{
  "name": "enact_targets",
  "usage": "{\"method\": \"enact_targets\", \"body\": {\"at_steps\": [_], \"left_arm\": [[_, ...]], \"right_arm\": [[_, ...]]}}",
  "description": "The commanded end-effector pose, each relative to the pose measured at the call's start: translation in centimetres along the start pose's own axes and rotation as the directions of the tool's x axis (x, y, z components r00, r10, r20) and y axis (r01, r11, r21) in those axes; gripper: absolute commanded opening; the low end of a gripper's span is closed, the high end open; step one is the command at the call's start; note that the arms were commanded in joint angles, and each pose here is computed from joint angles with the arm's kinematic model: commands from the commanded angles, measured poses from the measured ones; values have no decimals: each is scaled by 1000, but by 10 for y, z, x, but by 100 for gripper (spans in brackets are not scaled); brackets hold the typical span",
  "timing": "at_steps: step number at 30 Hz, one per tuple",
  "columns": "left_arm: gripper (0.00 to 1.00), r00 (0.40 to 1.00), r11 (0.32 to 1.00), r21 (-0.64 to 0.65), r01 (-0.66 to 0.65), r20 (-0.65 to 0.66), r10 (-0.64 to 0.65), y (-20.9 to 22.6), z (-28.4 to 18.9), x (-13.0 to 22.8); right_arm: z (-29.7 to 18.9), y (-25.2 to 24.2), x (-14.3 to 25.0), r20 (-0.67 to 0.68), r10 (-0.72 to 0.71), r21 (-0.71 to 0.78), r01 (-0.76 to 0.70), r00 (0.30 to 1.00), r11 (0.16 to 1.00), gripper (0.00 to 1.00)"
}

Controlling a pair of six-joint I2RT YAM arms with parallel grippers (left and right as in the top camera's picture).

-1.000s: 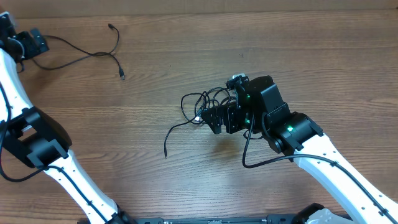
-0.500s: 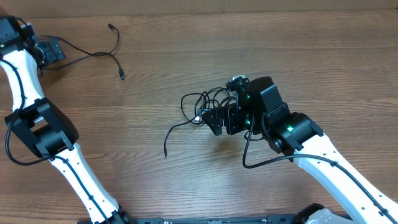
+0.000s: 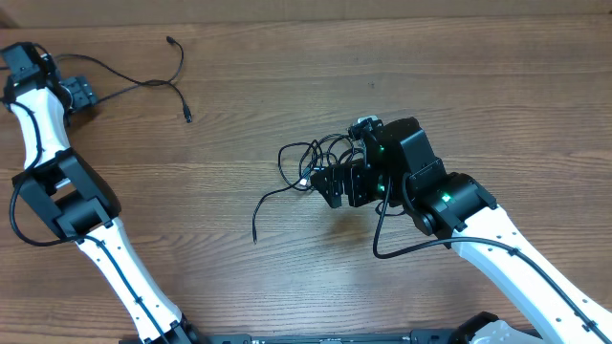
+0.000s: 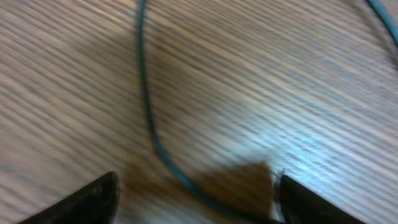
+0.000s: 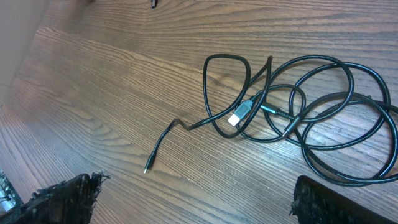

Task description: Untangle cables

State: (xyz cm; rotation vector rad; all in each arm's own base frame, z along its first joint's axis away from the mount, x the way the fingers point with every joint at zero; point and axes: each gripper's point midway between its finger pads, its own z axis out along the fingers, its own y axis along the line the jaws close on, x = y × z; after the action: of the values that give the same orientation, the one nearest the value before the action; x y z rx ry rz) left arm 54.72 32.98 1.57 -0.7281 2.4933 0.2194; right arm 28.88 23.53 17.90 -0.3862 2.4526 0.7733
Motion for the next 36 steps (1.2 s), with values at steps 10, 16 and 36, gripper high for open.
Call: {"method": "enact_targets", "body": {"at_steps": [10,16,36], "left_arm": [[22,998,997,-61,47,-28,-49,44,27,18],[4,998,997,-63,52,40,-49,45,15,-7],[100,944,978,-45,204,273,-184,73,-78,-95]], "right_arm": [[-2,3,-8,20,-5,-2,5,1000,1000,100],[-2,3,-8,19,-4,-2,4,1000,1000,99],[-2,2,-2,-6,3,-3,-3,1000,1000,97]]}}
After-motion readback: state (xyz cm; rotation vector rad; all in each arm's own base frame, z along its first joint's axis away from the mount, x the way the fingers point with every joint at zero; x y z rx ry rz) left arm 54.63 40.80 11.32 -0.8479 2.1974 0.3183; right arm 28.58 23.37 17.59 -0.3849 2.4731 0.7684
